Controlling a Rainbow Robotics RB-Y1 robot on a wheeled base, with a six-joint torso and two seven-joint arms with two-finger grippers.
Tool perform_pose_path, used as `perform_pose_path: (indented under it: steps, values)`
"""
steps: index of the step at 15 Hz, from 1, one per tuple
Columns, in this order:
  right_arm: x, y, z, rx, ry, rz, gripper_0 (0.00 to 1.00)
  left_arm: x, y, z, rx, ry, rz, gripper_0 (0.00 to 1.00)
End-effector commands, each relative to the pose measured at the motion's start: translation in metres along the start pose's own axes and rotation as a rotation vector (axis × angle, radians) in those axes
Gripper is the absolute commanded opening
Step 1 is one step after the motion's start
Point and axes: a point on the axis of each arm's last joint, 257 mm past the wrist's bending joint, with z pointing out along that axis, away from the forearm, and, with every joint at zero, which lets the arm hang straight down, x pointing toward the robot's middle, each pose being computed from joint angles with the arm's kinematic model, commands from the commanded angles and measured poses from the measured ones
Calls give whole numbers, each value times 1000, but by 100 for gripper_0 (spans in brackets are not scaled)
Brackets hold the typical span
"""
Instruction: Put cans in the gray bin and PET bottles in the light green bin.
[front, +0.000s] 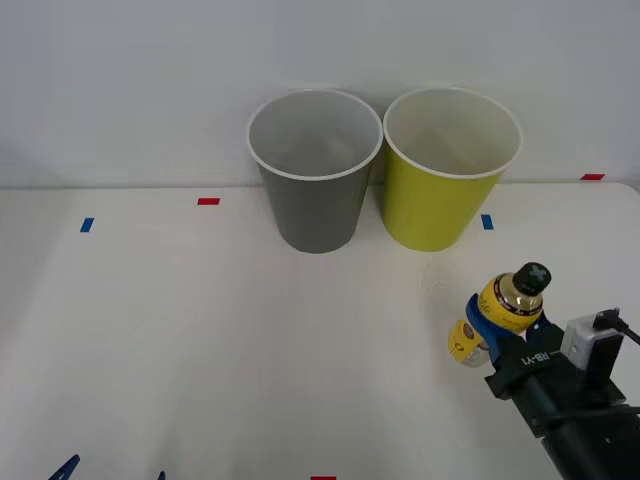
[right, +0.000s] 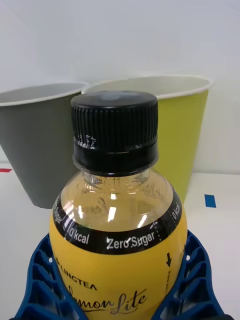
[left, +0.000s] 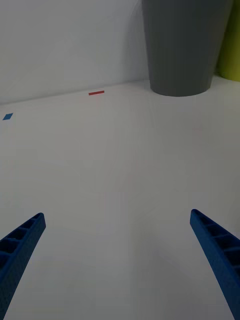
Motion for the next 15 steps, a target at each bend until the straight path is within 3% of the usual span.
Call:
perform_pose_path:
  steps: [1,4,7,10,12,13,15]
  values:
    - [-28,4,6,-38,12,-7,1,0,0,0,0,0,0,100]
    - [-55,7,17,-67,-22,51,0,0,0,0,0,0,0,100]
    - [-80,4,23,-79,8,19,0,0,0,0,0,0,0,100]
    - [-100,2,35,-77,4,97,0,0,0,0,0,0,0,100]
    - [-113,-2,43,-67,10,97,0,0,0,0,0,0,0,100]
    - [-120,-5,44,-44,31,71,0,0,0,0,0,0,0,100]
    - [-133,-9,45,19,51,69,0,0,0,0,0,0,0,100]
